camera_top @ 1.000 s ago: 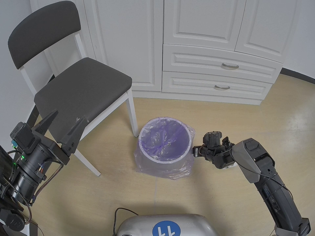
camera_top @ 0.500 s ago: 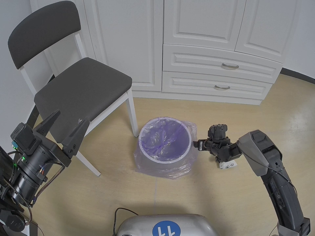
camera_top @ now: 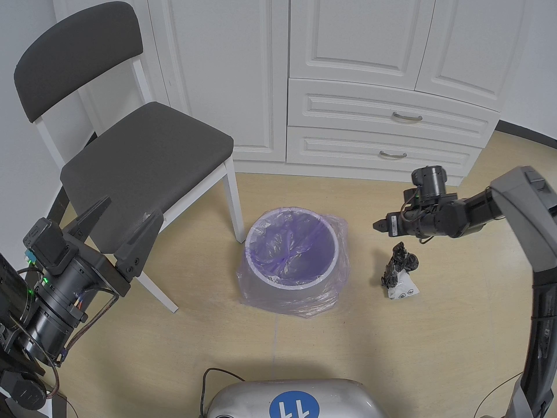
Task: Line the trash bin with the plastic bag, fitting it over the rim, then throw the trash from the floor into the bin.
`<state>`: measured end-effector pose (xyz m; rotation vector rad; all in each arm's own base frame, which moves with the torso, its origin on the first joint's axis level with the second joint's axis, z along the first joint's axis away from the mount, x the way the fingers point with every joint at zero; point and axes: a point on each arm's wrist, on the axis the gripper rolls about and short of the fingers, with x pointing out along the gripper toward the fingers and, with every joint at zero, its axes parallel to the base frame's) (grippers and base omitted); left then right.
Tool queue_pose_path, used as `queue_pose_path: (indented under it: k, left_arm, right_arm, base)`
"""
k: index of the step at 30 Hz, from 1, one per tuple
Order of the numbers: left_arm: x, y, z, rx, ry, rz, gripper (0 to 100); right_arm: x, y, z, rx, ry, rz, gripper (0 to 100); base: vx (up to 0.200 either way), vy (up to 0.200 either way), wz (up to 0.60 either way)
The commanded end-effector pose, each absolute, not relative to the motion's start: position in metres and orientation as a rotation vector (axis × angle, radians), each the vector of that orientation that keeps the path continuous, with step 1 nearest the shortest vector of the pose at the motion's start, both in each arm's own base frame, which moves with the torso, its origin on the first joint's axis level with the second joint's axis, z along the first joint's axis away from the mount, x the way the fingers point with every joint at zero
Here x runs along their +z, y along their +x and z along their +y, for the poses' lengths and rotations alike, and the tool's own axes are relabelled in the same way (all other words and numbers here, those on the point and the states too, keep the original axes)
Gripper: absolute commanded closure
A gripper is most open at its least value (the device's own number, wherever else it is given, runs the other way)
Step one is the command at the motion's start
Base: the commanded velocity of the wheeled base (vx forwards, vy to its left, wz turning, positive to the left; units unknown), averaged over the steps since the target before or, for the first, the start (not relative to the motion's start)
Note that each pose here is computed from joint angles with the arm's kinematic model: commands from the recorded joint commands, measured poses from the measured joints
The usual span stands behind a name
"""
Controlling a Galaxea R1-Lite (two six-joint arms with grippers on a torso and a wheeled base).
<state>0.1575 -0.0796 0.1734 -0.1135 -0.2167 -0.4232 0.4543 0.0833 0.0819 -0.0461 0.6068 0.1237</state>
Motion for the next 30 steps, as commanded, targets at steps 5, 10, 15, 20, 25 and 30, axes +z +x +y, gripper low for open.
queue_pose_path:
  k: [5,10,15,20,25,30]
  left_arm:
    - [0.166,0.162,-0.085,-0.432,-0.081,-0.180,0]
    - [0.163,0.163,-0.087,-0.438,-0.074,-0.169,0]
    - [0.160,0.163,-0.089,-0.443,-0.071,-0.153,0]
    - [0.159,0.165,-0.090,-0.443,-0.069,-0.147,0]
    - [0.157,0.166,-0.091,-0.441,-0.064,-0.136,0]
    - [0.157,0.167,-0.091,-0.443,-0.064,-0.134,0]
  right_arm:
    - [0.076,0.457,0.020,0.036,-0.171,0.676,0]
    - [0.010,0.486,0.002,0.021,-0.152,0.851,0]
    - [-0.025,0.500,0.000,0.001,-0.106,0.902,0]
    - [-0.057,0.508,-0.007,-0.011,-0.097,0.928,0]
    - [-0.079,0.515,-0.007,-0.014,-0.092,0.925,0]
    - [-0.083,0.526,0.002,-0.023,0.013,0.846,0]
  base:
    - [0.000,0.000,0.00]
    - [0.000,0.000,0.00]
    - [0.000,0.000,0.00]
    - [0.000,0.000,0.00]
    - [0.000,0.000,0.00]
    - [0.000,0.000,0.00]
